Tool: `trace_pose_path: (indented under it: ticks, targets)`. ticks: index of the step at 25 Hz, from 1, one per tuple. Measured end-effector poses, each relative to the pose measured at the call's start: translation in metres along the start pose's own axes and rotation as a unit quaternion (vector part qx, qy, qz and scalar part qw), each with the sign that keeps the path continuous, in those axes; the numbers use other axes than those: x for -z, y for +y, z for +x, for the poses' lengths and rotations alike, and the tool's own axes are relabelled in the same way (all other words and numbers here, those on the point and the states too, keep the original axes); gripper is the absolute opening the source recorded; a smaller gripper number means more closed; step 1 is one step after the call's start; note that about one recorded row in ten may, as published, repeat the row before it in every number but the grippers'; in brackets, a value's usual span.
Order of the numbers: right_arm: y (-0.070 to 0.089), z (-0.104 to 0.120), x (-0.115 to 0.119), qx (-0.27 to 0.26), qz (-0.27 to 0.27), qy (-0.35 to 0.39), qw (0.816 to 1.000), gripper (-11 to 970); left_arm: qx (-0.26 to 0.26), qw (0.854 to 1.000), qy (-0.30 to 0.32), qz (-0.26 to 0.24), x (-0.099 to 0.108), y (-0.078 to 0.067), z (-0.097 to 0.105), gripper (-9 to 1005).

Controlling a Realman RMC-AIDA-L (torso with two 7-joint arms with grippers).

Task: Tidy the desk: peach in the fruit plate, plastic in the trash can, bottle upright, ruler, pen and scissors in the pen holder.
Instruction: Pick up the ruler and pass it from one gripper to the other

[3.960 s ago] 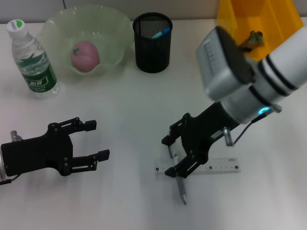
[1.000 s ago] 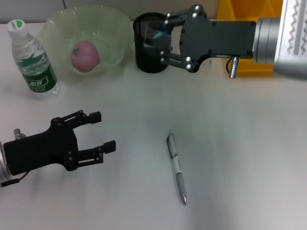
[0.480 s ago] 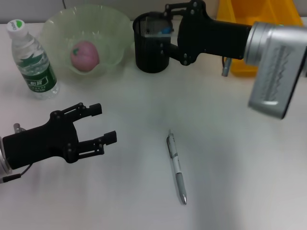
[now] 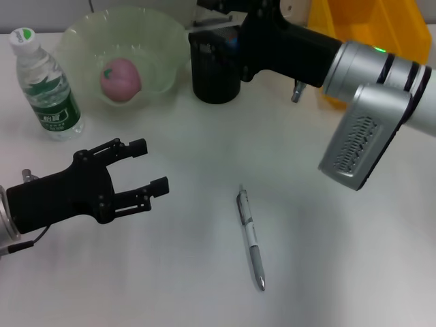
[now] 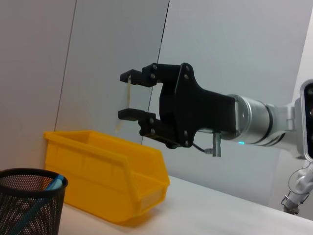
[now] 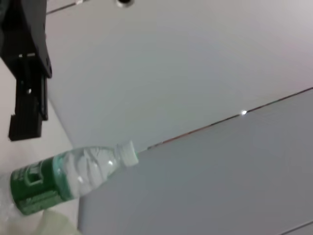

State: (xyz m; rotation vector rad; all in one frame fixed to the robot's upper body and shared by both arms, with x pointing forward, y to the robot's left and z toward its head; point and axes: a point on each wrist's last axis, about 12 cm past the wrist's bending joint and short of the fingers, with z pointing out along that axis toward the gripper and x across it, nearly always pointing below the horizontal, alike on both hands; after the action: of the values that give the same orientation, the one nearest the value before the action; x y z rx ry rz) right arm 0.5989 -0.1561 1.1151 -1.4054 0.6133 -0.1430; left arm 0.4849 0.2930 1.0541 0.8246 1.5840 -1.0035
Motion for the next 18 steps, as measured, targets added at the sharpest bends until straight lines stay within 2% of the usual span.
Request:
trace_pose_path:
  ticks: [7,12,13,14,15,16,17,18]
  targets:
    - [-0.005,0.0,-0.014,-0.049,0.02,-0.007,0.999,385,0.0,1.0,-0.002,0.002,-0.002,0.0,0.0,815]
    - [-0.007,-0.003,-0.013,-0.101,0.035,-0.022,0.994,386,0.002,1.0,-0.004,0.003,-0.004,-0.002,0.001,812]
    - [-0.007,-0.004,-0.01,-0.118,0.043,-0.026,0.992,386,0.002,1.0,-0.004,0.003,-0.004,-0.002,0.001,811]
    - [-0.009,-0.004,-0.003,-0.163,0.065,-0.034,0.984,387,0.003,1.0,-0.009,0.002,-0.006,-0.003,0.001,811]
    - [-0.009,-0.004,-0.003,-0.163,0.065,-0.034,0.984,387,0.002,1.0,-0.015,0.001,-0.007,-0.003,0.0,810]
    - [-0.009,-0.004,0.007,-0.22,0.086,-0.043,0.971,387,0.001,1.0,-0.02,0.001,-0.007,-0.003,0.0,810]
    - [-0.009,-0.004,0.012,-0.246,0.096,-0.047,0.963,387,0.001,1.0,-0.024,0.001,-0.008,-0.004,-0.001,809]
    - [-0.009,-0.004,0.012,-0.246,0.096,-0.047,0.963,387,0.001,1.0,-0.03,0.003,-0.009,-0.005,-0.001,809]
